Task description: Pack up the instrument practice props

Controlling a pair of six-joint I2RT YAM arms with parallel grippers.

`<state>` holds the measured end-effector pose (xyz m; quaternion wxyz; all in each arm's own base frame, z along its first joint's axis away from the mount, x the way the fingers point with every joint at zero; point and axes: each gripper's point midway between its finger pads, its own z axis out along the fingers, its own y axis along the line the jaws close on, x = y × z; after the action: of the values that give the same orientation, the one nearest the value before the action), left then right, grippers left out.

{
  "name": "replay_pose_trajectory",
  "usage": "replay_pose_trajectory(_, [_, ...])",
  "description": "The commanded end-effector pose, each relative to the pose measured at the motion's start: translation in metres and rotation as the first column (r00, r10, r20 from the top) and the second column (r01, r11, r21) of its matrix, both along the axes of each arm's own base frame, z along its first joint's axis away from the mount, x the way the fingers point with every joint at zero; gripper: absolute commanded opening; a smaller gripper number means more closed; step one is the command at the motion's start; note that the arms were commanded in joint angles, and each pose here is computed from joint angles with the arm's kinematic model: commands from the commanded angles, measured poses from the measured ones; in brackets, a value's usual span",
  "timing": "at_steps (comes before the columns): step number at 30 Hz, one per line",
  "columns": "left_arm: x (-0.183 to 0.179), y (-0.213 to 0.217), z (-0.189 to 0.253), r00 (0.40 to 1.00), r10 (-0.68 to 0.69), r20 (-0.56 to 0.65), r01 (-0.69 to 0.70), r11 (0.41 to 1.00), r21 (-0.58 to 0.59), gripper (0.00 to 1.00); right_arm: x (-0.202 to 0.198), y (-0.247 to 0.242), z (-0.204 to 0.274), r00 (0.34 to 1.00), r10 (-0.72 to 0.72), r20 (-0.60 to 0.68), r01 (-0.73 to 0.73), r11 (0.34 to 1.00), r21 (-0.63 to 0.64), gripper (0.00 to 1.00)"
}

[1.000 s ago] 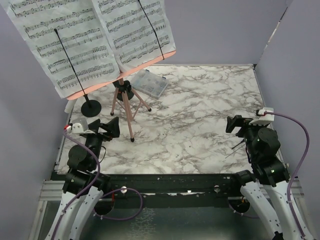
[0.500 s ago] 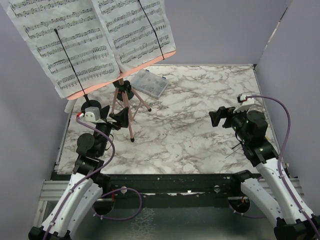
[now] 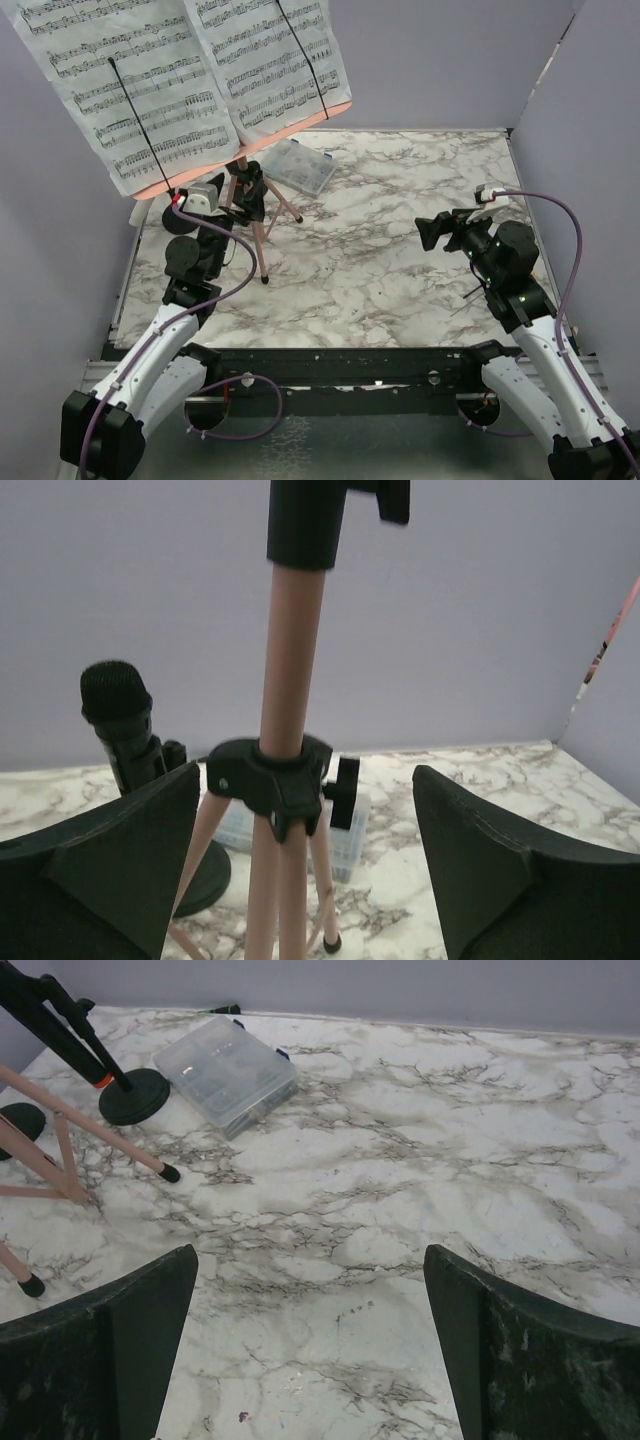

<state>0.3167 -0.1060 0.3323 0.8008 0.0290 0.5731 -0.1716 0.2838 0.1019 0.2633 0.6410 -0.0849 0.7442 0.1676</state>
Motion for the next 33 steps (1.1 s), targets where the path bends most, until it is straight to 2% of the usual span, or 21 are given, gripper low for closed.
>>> replay_pose_trajectory(1, [0.005, 0.002, 0.059, 0.985, 0.043, 0.165, -0.040, 0.999, -0.020, 0.86, -0.002, 0.002, 0.004, 0.999, 0.017, 0.035, -0.017, 1.000, 0.002, 1.00])
replay_pose_trajectory(9, [0.024, 0.007, 0.071, 0.971, 0.141, 0.190, -0.143, 0.990, -0.004, 0.76, -0.002, -0.002, 0.005, 0.999, -0.001, 0.052, 0.001, 1.000, 0.003, 1.00])
replay_pose_trajectory(13, [0.030, 0.015, 0.065, 0.962, 0.202, 0.183, -0.201, 0.979, -0.023, 0.70, -0.003, -0.004, 0.006, 0.998, -0.009, 0.061, 0.010, 1.000, -0.011, 1.00])
replay_pose_trajectory(21, [0.038, -0.002, 0.049, 0.961, 0.203, 0.187, -0.209, 0.978, 0.013, 0.61, -0.004, -0.006, 0.003, 0.998, -0.016, 0.060, 0.017, 1.000, -0.017, 1.00])
replay_pose_trajectory(33, [0.056, 0.009, 0.040, 0.922, 0.348, 0.171, -0.350, 0.937, -0.017, 0.48, -0.007, -0.008, -0.001, 0.998, -0.020, 0.062, 0.021, 1.000, -0.012, 1.00])
